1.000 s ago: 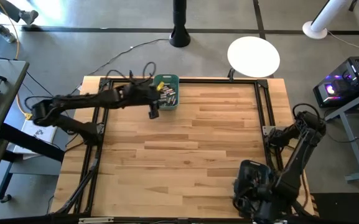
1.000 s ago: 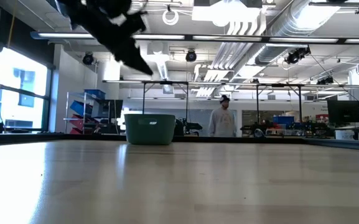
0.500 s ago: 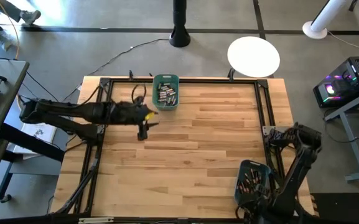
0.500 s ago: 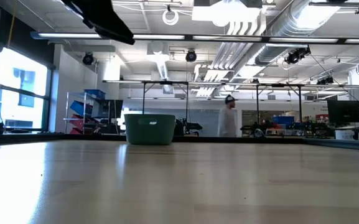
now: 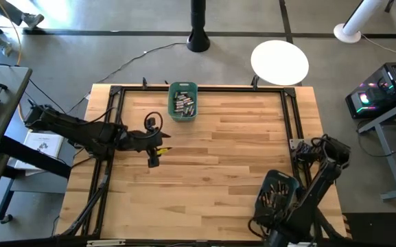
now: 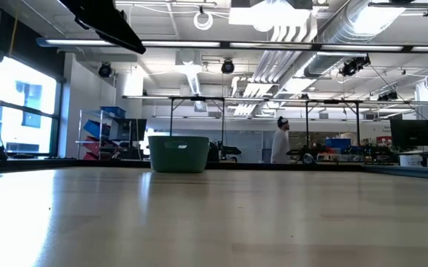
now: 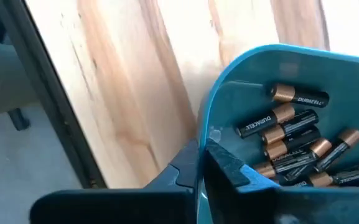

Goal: Sort batteries
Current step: Move the blue bin to the right of the green bin on the table

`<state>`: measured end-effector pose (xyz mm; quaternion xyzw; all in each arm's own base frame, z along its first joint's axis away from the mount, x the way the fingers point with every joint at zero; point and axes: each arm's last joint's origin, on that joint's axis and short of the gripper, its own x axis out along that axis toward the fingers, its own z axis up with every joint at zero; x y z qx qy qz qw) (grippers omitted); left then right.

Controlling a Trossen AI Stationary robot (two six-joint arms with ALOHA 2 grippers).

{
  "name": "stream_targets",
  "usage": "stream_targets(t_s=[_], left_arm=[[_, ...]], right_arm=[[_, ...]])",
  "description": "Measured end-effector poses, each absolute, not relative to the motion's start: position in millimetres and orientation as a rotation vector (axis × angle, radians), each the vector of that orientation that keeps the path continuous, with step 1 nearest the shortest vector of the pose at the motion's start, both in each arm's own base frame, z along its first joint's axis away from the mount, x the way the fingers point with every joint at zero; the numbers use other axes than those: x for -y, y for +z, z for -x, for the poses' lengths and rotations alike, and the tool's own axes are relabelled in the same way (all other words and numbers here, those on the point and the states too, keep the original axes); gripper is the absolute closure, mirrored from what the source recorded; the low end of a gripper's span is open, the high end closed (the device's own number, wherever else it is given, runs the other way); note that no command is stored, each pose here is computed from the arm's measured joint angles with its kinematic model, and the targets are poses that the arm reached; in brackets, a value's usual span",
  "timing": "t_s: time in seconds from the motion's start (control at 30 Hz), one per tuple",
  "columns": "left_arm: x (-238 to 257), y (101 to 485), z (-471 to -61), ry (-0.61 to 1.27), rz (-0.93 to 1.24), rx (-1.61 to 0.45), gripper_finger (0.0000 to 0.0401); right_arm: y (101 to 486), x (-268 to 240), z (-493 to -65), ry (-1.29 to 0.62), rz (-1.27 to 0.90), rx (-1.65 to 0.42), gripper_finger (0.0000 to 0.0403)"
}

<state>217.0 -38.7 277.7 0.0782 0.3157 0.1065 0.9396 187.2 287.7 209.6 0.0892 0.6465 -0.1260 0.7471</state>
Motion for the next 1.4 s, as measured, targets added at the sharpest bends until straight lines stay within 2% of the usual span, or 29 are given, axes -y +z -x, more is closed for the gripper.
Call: stream_targets(t_s=[0.27, 0.73, 1.0, 1.4], left_arm=[[45.8, 277.1, -214.9, 0.206, -0.164, -0.646, 0.0201], [46.6, 274.9, -212.2, 0.23, -0.173, -0.671, 0.0201], [46.4, 274.7, -212.1, 0.24, -0.15, -0.67, 0.0201], [45.7, 275.7, -212.6, 0.273, -0.138, -0.654, 0.0201]], right_arm=[[204.6, -266.3, -211.0, -0.229, -0.084, -1.423, 0.04], [203.3, -194.1, -272.0, -0.127, 0.306, -1.456, 0.0402], [204.8, -124.0, -311.1, -0.085, 0.44, -1.505, 0.0403], [221.5, 21.8, -348.6, -0.045, 0.42, -1.404, 0.0403]])
